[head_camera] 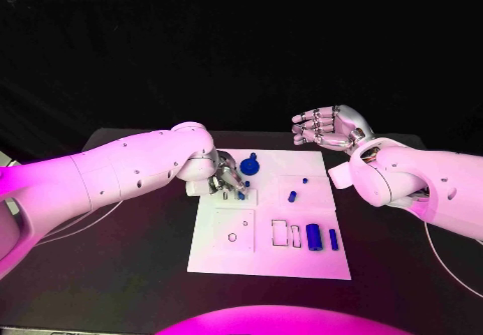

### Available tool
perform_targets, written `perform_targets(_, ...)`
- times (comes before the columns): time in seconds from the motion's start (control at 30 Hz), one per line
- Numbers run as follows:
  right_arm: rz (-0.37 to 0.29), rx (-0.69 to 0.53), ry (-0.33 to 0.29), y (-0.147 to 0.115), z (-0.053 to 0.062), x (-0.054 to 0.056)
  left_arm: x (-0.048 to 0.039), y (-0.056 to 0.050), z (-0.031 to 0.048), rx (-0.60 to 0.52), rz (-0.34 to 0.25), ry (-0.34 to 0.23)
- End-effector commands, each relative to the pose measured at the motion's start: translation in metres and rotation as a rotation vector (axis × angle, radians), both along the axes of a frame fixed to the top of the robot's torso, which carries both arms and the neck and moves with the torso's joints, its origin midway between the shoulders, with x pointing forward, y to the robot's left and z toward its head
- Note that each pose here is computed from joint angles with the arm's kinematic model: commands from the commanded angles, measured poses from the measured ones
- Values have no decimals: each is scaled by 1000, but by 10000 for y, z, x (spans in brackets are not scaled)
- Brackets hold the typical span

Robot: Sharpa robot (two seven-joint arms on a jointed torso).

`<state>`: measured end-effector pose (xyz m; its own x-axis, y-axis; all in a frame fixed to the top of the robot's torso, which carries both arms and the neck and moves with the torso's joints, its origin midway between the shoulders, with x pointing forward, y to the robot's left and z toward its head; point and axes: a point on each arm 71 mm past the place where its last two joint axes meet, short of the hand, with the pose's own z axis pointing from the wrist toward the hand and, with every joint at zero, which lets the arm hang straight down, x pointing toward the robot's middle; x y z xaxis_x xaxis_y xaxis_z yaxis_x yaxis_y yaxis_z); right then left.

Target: Assemble the parts on the task board

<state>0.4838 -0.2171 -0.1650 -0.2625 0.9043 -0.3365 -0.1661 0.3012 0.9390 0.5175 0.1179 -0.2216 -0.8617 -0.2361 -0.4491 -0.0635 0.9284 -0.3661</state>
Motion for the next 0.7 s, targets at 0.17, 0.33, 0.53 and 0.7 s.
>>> perform_targets(0.17,25,-7,0,6,-7,-9,-15,33,43,-60,60,-46)
perform_targets(0.33,24,-8,2,-5,-9,-11,-35,52,75,-65,67,-101)
perform_targets(0.53,22,-9,4,-19,-15,-12,-79,70,82,-50,54,-187)
perform_targets(0.7,20,-11,8,-32,-34,-16,-132,80,52,-41,42,-257)
